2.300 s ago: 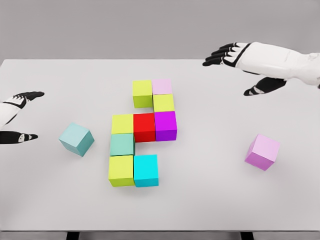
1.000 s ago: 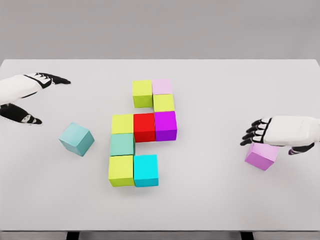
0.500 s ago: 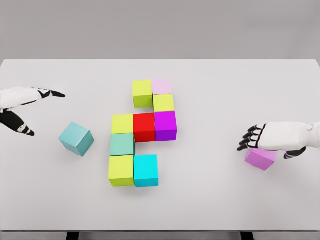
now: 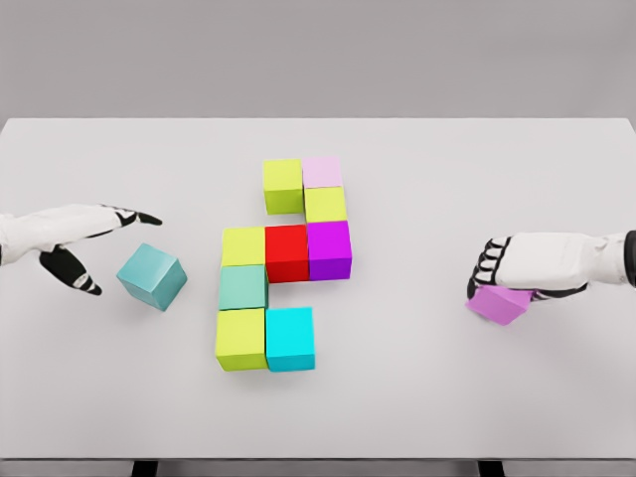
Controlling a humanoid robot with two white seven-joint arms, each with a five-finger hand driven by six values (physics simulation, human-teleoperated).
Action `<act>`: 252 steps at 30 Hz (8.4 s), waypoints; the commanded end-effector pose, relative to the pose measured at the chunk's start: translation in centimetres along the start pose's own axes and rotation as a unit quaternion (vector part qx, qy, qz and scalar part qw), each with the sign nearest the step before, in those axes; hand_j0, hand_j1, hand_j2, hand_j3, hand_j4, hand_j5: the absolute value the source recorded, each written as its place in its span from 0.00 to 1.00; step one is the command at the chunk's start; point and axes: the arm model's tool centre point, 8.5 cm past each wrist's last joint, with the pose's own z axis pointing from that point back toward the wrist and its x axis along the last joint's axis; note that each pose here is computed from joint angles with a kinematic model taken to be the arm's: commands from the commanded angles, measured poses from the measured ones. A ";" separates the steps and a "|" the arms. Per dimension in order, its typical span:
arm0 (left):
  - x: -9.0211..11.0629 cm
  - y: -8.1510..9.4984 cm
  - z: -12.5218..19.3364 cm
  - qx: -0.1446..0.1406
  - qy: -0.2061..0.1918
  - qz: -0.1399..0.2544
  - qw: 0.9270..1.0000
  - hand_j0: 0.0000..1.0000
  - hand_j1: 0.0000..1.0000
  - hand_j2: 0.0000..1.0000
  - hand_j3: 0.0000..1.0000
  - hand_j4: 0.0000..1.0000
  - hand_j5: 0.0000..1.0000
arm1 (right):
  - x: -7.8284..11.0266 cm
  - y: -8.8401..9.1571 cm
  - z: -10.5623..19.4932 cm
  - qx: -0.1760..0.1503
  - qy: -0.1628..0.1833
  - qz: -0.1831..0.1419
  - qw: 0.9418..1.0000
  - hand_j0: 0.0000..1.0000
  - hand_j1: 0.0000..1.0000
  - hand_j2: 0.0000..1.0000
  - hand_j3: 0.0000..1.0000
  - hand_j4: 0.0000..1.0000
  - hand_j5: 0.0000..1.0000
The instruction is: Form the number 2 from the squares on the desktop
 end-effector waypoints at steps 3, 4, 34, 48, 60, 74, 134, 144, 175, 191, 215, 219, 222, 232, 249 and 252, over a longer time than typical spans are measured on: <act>0.5 -0.5 -1.1 0.000 0.002 -0.008 1.000 1.00 1.00 1.00 1.00 1.00 1.00 | 1.9 -2.1 -1.8 -0.037 -0.040 0.009 0.998 0.46 0.46 0.46 0.46 0.46 0.46; 0.6 -0.5 -1.2 0.000 0.002 -0.009 1.000 1.00 1.00 1.00 1.00 1.00 1.00 | 2.1 -2.6 -2.2 -0.045 -0.046 0.010 0.998 0.46 0.46 0.46 0.46 0.46 0.46; 1.8 -2.5 -3.8 -0.012 -0.001 -0.036 0.999 0.99 0.99 0.99 0.99 0.99 0.99 | 8.7 -7.2 -11.3 -0.072 -0.186 0.057 0.978 0.52 0.52 0.52 0.52 0.52 0.52; 2.0 -2.8 -3.9 -0.015 -0.006 -0.040 0.999 0.89 0.89 0.89 0.89 0.89 0.89 | 9.0 -8.1 -11.5 -0.079 -0.192 0.065 0.976 0.51 0.51 0.51 0.51 0.51 0.51; 2.1 -3.1 -4.0 -0.019 -0.007 -0.040 0.999 0.68 0.68 0.68 0.68 0.68 0.68 | 8.7 -8.3 -11.2 -0.079 -0.188 0.066 0.977 1.00 1.00 1.00 1.00 1.00 1.00; 2.1 -1.9 -3.8 -0.007 -0.004 -0.043 0.999 0.41 0.41 0.41 0.41 0.41 0.41 | 2.5 -6.6 -2.3 -0.063 -0.084 0.025 0.994 1.00 1.00 1.00 1.00 1.00 1.00; 5.1 6.8 -15.9 0.101 0.175 0.162 0.966 0.25 0.25 0.25 0.25 0.25 0.25 | 5.6 -4.9 -7.9 -0.016 -0.124 0.073 0.990 1.00 1.00 1.00 1.00 1.00 1.00; 7.0 6.8 -17.3 0.109 0.183 0.144 0.966 0.26 0.26 0.26 0.26 0.26 0.26 | 5.8 -4.7 -8.2 -0.013 -0.128 0.072 0.989 1.00 1.00 1.00 1.00 1.00 1.00; 9.4 6.6 -17.3 0.146 0.198 0.079 0.966 0.26 0.26 0.26 0.26 0.26 0.26 | -3.6 -6.5 5.0 -0.114 0.017 -0.047 0.992 1.00 1.00 1.00 1.00 1.00 1.00; 10.3 5.8 -16.9 0.155 0.194 0.067 0.966 0.29 0.29 0.29 0.29 0.29 0.29 | -2.8 6.9 3.7 -0.205 -0.031 -0.356 0.911 1.00 1.00 1.00 1.00 1.00 1.00; 9.9 5.7 -17.9 0.144 0.202 0.080 0.965 0.33 0.33 0.33 0.33 0.33 0.33 | -1.4 6.1 1.0 -0.225 -0.061 -0.350 0.907 1.00 1.00 1.00 1.00 1.00 1.00; 9.9 5.6 -18.2 0.141 0.203 0.084 0.965 0.33 0.33 0.33 0.33 0.33 0.33 | -1.1 6.1 0.6 -0.223 -0.068 -0.350 0.907 1.00 1.00 1.00 1.00 1.00 1.00; 10.0 5.6 -18.2 0.141 0.203 0.084 0.965 0.33 0.33 0.33 0.33 0.33 0.33 | 0.0 5.4 -0.8 -0.233 -0.091 -0.348 0.904 1.00 1.00 1.00 1.00 1.00 1.00; 10.1 5.5 -18.3 0.140 0.202 0.083 0.966 0.61 0.61 0.61 0.61 0.61 0.61 | -0.5 5.4 -0.5 -0.229 -0.077 -0.338 0.910 1.00 1.00 1.00 1.00 1.00 1.00; 10.3 5.4 -18.3 0.140 0.199 0.083 0.966 0.97 0.97 0.97 0.97 0.97 0.97 | -0.8 5.4 -0.3 -0.228 -0.072 -0.336 0.911 1.00 1.00 1.00 1.00 1.00 1.00; 10.4 5.3 -18.2 0.141 0.196 0.083 0.967 1.00 1.00 1.00 1.00 1.00 1.00 | -1.0 5.5 0.0 -0.226 -0.067 -0.336 0.912 1.00 1.00 1.00 1.00 1.00 1.00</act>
